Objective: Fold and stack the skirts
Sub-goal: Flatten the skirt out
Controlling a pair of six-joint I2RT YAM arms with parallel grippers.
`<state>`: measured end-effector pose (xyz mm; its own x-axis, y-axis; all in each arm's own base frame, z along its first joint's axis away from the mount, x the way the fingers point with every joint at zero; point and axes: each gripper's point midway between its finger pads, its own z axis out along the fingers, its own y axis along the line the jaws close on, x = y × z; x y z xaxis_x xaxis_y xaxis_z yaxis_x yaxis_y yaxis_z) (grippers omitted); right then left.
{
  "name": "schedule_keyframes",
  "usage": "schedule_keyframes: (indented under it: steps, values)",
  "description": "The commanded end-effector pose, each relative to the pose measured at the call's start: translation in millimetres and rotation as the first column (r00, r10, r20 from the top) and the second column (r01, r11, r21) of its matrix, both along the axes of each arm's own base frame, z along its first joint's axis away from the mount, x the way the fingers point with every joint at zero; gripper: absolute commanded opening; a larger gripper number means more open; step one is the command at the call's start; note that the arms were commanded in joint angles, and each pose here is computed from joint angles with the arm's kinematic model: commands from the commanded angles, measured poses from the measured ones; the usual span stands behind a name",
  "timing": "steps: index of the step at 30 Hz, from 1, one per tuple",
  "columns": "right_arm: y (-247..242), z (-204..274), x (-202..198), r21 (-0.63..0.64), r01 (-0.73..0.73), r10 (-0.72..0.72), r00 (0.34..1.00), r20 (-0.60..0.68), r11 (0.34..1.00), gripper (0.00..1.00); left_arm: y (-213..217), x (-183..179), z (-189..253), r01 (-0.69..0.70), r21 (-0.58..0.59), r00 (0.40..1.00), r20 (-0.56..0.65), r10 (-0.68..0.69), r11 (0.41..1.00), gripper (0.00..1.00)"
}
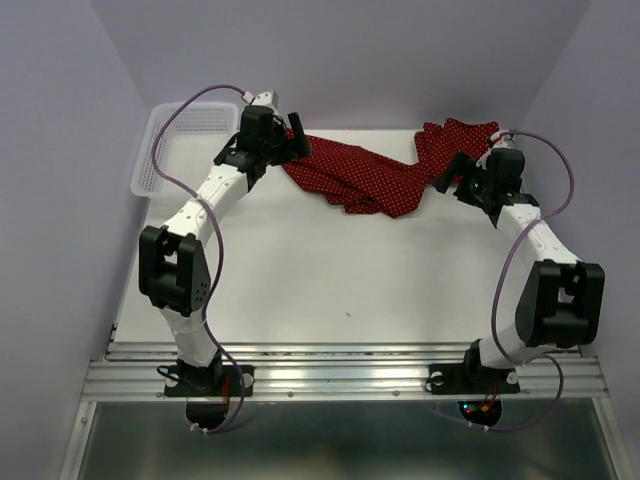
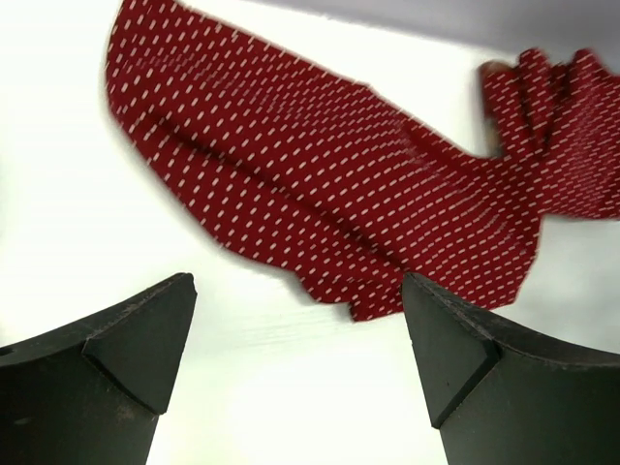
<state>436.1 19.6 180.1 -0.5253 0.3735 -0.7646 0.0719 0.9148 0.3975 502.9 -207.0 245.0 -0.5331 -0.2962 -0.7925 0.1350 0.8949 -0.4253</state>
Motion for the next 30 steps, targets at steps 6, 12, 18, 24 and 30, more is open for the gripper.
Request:
schedule_keyframes:
  steps: [6, 12, 18, 24, 30]
  values:
    - [39.9, -16.3, 34.4, 0.112, -0.116, 0.118, 0.993, -0.008, 0.987, 1.0, 17.8, 5.0, -95.2, -0.056, 0.067, 0.978, -0.198, 0.068, 0.996, 0.99]
    - [52.5, -41.9, 65.0, 0.119, -0.109, 0.116, 0.992, -0.05, 0.987, 1.0, 14.7, 40.9, -116.0, -0.062, -0.011, 0.967, -0.247, 0.057, 0.998, 0.99]
    - [54.6, -61.1, 79.6, 0.147, -0.095, 0.108, 0.991, -0.08, 0.985, 1.0, 12.7, 54.9, -157.0, -0.067, -0.04, 0.945, -0.324, 0.051, 0.997, 0.99]
    - [61.3, -77.0, 86.7, 0.164, -0.101, 0.119, 0.987, -0.109, 0.981, 1.0, 7.0, 73.3, -167.3, -0.059, -0.113, 0.948, -0.316, 0.02, 0.992, 0.99]
    - [78.4, -80.5, 93.0, 0.185, -0.155, 0.176, 0.979, -0.099, 0.97, 0.79, 8.5, 93.7, -175.7, -0.064, -0.092, 0.951, -0.306, 0.033, 0.994, 0.89]
